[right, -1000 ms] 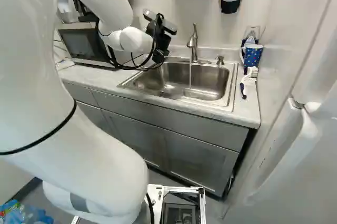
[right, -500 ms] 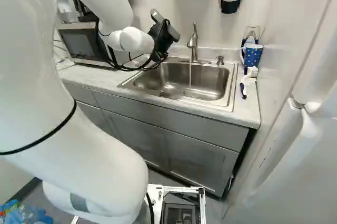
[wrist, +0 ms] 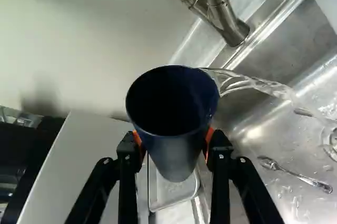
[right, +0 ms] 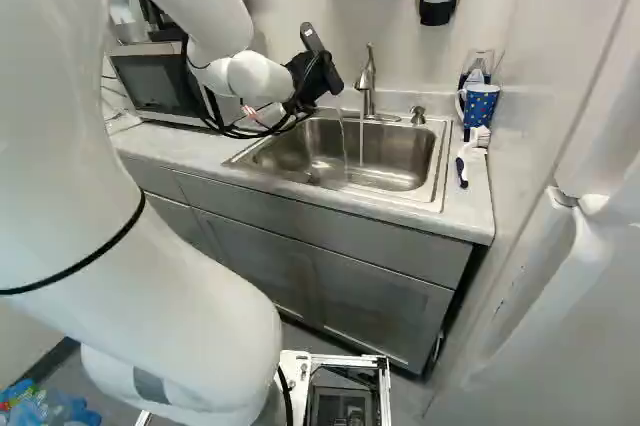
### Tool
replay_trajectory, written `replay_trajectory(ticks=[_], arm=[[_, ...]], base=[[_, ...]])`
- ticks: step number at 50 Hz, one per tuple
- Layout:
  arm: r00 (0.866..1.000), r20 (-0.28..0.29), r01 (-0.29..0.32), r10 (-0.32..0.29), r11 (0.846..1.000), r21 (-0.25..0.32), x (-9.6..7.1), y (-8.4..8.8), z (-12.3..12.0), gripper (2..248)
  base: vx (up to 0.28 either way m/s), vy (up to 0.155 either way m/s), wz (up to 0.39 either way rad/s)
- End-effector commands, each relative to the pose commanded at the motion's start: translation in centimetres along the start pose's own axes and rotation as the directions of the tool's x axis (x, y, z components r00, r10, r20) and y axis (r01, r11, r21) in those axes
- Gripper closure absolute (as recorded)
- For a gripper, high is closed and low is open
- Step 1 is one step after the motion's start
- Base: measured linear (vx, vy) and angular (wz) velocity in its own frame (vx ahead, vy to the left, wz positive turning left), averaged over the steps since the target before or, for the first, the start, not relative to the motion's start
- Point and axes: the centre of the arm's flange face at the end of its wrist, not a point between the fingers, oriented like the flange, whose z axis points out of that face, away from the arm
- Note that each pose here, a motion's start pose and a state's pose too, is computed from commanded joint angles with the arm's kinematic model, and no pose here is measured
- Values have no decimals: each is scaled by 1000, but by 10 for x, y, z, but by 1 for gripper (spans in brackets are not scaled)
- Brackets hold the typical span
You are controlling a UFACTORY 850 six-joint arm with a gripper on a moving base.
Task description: Rinse the cup and place it in the tray
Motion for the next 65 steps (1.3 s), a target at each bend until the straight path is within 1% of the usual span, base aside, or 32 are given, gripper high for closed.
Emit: replay_trajectory(ticks=[8, 16, 24, 32, 39, 48, 56, 65], arm=[[996, 0, -84, 84, 996, 0, 0, 0, 0, 126], [986, 0, -167, 167, 986, 0, 0, 0, 0, 126], [968, 0, -250, 250, 968, 0, 0, 0, 0, 126], [944, 0, -330, 330, 944, 0, 0, 0, 0, 126], [917, 0, -398, 398, 917, 0, 0, 0, 0, 126], [875, 0, -483, 483, 875, 0, 0, 0, 0, 126], [832, 0, -555, 555, 832, 0, 0, 0, 0, 126], [775, 0, -631, 631, 775, 0, 0, 0, 0, 126]], base=[[0, 0, 0], [0, 0, 0], [0, 0, 0], [0, 0, 0], [0, 0, 0], [0, 0, 0], [0, 0, 0], [0, 0, 0]])
